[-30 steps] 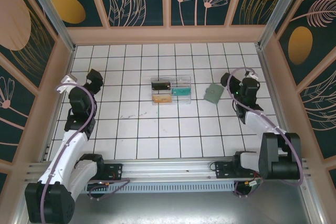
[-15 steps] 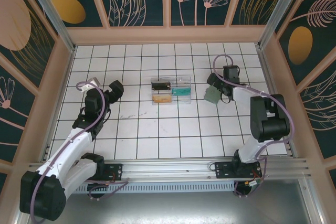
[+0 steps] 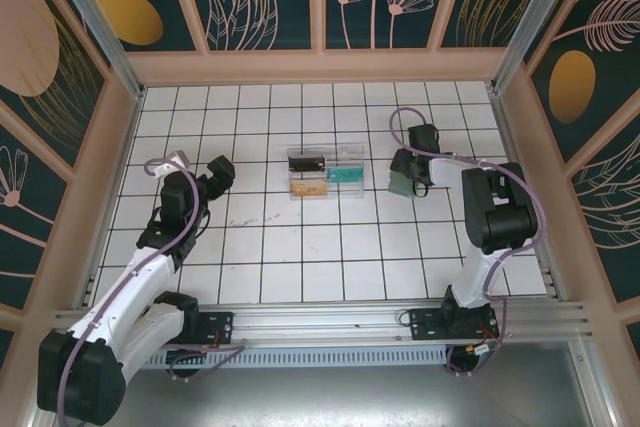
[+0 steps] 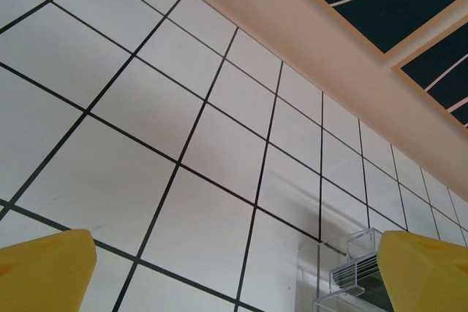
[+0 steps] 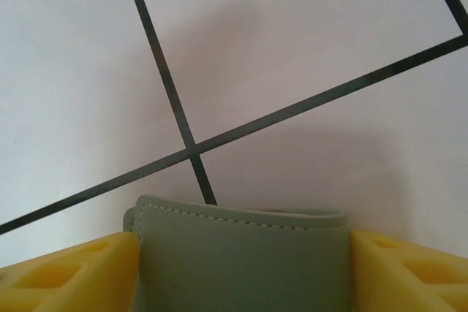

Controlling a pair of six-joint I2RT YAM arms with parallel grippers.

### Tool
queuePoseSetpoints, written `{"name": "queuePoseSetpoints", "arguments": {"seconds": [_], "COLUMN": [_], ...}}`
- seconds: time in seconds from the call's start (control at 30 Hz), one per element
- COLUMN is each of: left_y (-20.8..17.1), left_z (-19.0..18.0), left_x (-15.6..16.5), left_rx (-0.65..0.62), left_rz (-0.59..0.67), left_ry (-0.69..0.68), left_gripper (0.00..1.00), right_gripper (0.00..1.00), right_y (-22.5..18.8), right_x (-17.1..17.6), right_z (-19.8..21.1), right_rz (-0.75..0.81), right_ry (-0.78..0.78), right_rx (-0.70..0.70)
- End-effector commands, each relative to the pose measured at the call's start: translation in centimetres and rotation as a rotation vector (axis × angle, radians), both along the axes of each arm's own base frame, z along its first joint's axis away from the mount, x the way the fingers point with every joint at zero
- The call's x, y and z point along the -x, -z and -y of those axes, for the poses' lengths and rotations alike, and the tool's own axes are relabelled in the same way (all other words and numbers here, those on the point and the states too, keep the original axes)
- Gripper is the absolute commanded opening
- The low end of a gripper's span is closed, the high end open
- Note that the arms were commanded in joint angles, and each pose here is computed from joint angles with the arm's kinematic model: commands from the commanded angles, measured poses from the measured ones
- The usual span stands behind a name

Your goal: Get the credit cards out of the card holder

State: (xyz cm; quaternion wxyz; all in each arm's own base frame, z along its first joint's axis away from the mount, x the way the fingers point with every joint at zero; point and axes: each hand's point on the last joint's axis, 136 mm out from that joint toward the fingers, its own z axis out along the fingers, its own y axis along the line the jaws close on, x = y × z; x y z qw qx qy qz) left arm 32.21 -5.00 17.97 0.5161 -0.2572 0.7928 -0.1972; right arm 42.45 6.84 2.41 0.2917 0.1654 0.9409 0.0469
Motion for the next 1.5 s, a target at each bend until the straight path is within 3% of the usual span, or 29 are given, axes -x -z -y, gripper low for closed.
{"name": "queuePoseSetpoints", "arguments": {"seconds": [0.0, 0.37, 0.53, 0.8, 1.2, 1.47], "left_y": [0.5, 0.4, 0.0, -0.3, -1.1, 0.6], "left_z": [0.1, 0.3, 0.2, 0.5, 2.8, 7.5], "left_x": [0.4, 0.3, 0.3, 0.6, 1.6, 3.6], "left_rx": [-0.004, -0.009, -0.015, 0.003, 0.060, 0.038], "left_rz": [-0.020, -0.031, -0.027, -0.018, -0.026, -0.118], "left_ry": [0.009, 0.018, 0.018, 0.029, 0.121, 0.213], "left_gripper": [0.99, 0.99, 0.99, 0.99, 0.95, 0.90], "right_gripper": [0.67, 0.64, 0.64, 0.64, 0.68, 0.77], "right_y": [2.5, 2.8, 0.7, 1.5, 0.1, -3.1], "right_x": [3.1, 13.2, 16.2, 20.3, 19.9, 19.4], "right_z": [-1.3, -5.0, -7.8, -12.1, -23.1, -22.7], "right_rz": [-0.115, -0.152, -0.136, -0.174, -0.147, -0.040], "right_ry": [-0.052, -0.135, -0.172, -0.241, -0.328, -0.374], "right_rx": [0.026, -0.043, -0.098, -0.148, -0.265, -0.253]}}
